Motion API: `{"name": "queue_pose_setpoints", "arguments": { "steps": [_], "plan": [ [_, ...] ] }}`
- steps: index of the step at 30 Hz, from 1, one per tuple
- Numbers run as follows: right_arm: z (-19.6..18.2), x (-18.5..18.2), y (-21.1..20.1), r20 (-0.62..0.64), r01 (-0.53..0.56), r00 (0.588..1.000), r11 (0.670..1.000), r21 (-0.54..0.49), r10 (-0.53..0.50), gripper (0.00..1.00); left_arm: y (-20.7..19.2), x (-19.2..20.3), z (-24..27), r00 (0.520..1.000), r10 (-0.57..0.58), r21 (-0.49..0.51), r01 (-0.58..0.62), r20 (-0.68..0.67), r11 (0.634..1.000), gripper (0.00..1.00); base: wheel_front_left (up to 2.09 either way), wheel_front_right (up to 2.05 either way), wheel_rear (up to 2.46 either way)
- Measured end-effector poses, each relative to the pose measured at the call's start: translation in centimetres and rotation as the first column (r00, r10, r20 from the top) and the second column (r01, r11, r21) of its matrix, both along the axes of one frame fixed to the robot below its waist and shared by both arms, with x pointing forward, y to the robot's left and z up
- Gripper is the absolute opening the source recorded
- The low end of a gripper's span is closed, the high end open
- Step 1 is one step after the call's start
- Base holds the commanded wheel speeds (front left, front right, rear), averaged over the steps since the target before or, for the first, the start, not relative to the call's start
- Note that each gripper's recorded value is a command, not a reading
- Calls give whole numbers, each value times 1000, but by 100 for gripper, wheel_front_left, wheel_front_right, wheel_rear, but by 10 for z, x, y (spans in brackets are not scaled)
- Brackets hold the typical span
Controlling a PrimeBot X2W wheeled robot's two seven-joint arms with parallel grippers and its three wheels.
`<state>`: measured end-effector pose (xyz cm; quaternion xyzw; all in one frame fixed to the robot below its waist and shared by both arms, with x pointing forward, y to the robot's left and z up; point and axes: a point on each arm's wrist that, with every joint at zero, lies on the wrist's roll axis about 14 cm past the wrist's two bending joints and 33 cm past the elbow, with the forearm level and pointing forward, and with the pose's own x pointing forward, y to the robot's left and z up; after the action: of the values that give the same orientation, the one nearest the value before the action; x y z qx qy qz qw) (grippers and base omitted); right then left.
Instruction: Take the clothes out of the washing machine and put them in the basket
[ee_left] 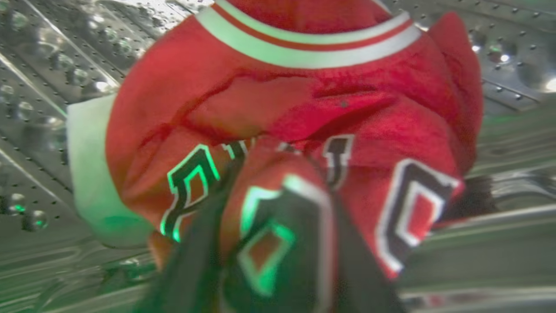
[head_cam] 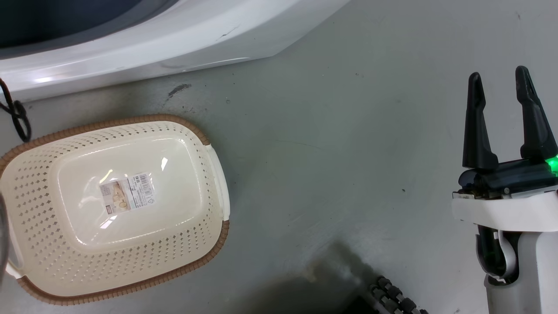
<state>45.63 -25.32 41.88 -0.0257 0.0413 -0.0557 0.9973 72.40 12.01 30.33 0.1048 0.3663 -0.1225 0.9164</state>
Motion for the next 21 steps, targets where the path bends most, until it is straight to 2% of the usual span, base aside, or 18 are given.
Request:
{"name": "queue_pose_setpoints", "arguments": {
  "steps": [7,12,21],
  "plan": [
    [6,1,1,17,-4,1000,1000,-4,4,100,-3,-3,7,999,-21,-4,21,31,1000,0,0,0,0],
    [18,1,6,44,-19,999,1000,-8,19,100,-11,-5,32,988,-64,-13,67,144,998,0,0,0,0],
    [49,-5,25,114,-69,991,997,-18,71,100,-15,-38,79,943,-121,-25,135,311,990,0,0,0,0]
  ]
}}
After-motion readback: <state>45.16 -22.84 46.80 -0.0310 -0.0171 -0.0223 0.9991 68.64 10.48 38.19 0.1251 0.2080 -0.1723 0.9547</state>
